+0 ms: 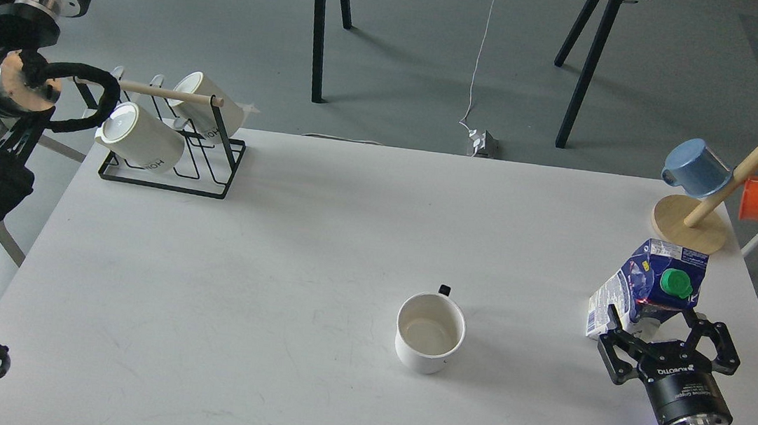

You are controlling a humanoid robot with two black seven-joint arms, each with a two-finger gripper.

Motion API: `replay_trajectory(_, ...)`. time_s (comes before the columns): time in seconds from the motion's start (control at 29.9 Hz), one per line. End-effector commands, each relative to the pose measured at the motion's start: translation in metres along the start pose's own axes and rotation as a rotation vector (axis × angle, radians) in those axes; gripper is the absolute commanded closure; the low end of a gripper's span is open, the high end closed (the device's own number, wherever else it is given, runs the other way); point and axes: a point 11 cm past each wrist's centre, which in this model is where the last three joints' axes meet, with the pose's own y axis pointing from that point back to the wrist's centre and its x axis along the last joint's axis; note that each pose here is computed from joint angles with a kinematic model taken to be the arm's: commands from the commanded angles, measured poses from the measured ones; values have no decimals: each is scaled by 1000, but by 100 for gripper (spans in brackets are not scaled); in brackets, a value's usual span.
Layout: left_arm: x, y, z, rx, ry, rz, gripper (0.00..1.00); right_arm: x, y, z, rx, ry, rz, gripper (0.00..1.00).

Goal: Place cup and milk with both arms
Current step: 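Grasp the milk carton with the right gripper, then slide the milk carton next to the white mug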

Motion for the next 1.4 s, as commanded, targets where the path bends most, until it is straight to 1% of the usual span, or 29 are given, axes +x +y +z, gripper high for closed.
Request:
replay_trajectory(0.0, 0, 0, -2, 3, 2, 1, 0, 7, -4, 7, 16, -24, 15, 7)
replay_trajectory(0.07, 0, 0, -3, 5, 3, 3, 0, 10, -7, 11, 24, -36, 21, 8)
replay_trajectory(0.17, 0, 0, -4, 7, 1, 4, 0, 11, -11, 21, 28, -64, 21, 13)
replay_trajectory(0.2, 0, 0, -5, 8, -1, 4, 0, 12, -11, 25, 29, -75, 22, 17)
replay_trajectory(0.27, 0, 0, -5, 9, -16, 1, 0, 13, -13, 33, 27, -91, 23, 31)
replay_trajectory(0.37, 0, 0, -4, 9, -20, 0, 0, 11, -16, 38, 17, -83, 14, 49)
replay_trajectory(0.4, 0, 0, -4, 9, -20, 0, 0, 10, -16, 38, 14, -76, 12, 54)
replay_trajectory(0.43, 0, 0, -4, 8, -20, 0, 0, 9, -17, 39, 11, -73, 7, 55)
replay_trajectory(0.53, 0, 0, -4, 8, -20, 0, 0, 5, -15, 41, 0, -72, -4, 55)
replay_trajectory(0.6, 1, 1, -4, 8, -22, 2, 0, -6, -13, 45, -16, -83, -35, 55)
replay_trajectory(0.8, 5, 2, -1, 6, -29, 12, 0, -15, 22, 63, -83, -83, -55, 55)
replay_trajectory(0.94, 3, 1, -4, 9, -26, 14, 0, -5, 45, 80, -121, -61, -22, 53)
replay_trajectory(1.0, 2, 1, -4, 8, -25, 12, 0, -3, 50, 95, -149, -55, -19, 53)
replay_trajectory(1.1, 3, 1, -4, 7, -26, 14, 0, -6, 54, 120, -203, -54, -34, 52)
replay_trajectory(1.17, 2, 1, -4, 7, -24, 12, 0, -10, 51, 133, -208, -69, -47, 52)
replay_trajectory(1.27, 4, 1, -2, 5, -30, 16, 0, -13, 48, 144, -213, -92, -56, 52)
replay_trajectory(1.37, 6, 1, 0, 6, -34, 19, 0, -22, 38, 157, -246, -69, -96, 51)
